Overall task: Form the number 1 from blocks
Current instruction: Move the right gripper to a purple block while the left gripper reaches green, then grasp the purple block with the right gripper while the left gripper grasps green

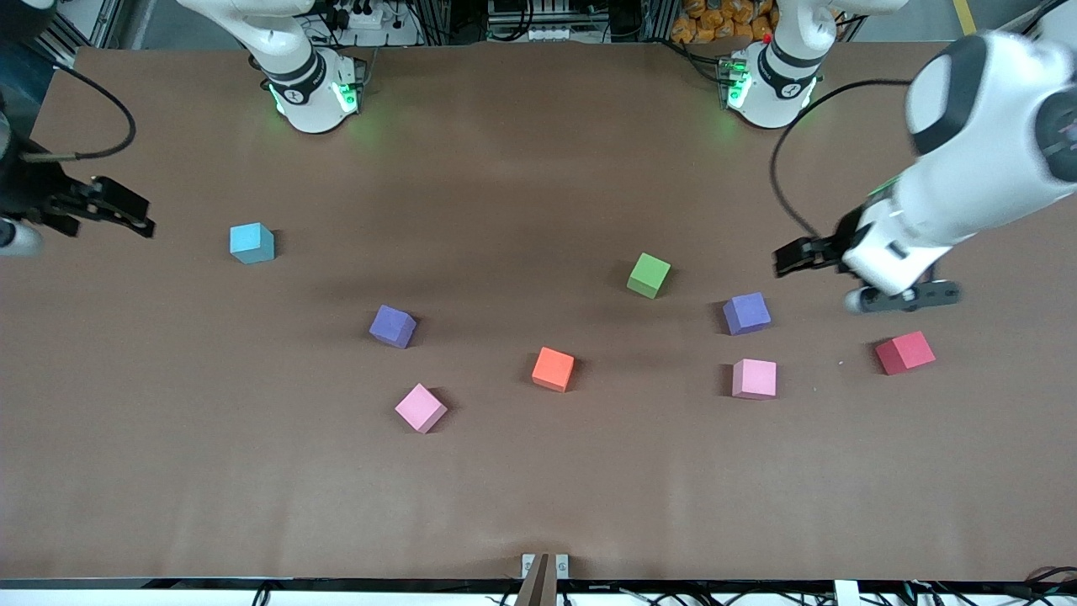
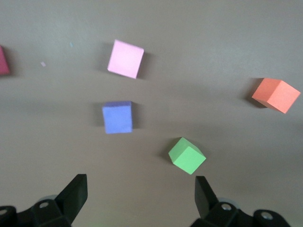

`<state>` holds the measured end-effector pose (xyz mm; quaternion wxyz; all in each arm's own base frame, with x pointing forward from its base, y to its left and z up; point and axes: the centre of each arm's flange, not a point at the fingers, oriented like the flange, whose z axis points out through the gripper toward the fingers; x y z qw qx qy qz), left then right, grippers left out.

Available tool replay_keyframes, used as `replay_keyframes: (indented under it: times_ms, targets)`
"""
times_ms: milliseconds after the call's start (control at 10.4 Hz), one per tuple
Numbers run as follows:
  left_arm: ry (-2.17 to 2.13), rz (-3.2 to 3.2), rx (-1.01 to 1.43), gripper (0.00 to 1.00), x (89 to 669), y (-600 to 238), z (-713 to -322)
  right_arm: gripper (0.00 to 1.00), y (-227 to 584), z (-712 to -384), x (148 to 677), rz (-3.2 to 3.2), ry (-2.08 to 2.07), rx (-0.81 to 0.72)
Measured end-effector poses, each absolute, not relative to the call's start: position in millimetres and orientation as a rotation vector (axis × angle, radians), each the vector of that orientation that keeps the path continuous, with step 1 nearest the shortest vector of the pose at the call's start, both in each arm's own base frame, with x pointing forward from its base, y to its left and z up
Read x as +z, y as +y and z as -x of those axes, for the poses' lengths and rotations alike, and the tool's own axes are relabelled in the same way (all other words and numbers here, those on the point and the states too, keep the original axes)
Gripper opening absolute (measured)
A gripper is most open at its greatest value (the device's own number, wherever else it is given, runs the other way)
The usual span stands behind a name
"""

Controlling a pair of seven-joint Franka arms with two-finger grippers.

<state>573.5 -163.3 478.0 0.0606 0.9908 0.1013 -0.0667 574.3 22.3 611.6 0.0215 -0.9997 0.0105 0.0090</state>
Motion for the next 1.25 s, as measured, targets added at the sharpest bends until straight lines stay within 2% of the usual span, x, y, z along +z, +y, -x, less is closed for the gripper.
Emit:
replay_keyframes:
  times_ms: [386,676,965,1255]
  targets:
    - [0.665,-2.920,-0.300,1.00,406.4,-233.8,-557.0,1.00,82.6,-629.4,524.2,3.064,0.039,0.016]
    - [0.863,-2.876,-0.305,1.00,342.8,-270.5,-534.1,1.00,134.1,-654.2,451.5,3.035,0.347,0.060]
    - [1.110,-2.837,-0.343,1.00,294.7,-308.5,-515.4,1.00,178.6,-653.0,400.3,3.010,0.653,0.177]
    - [1.227,-2.815,-0.358,1.00,259.7,-309.6,-514.4,1.00,193.0,-643.7,350.3,2.971,0.754,0.333]
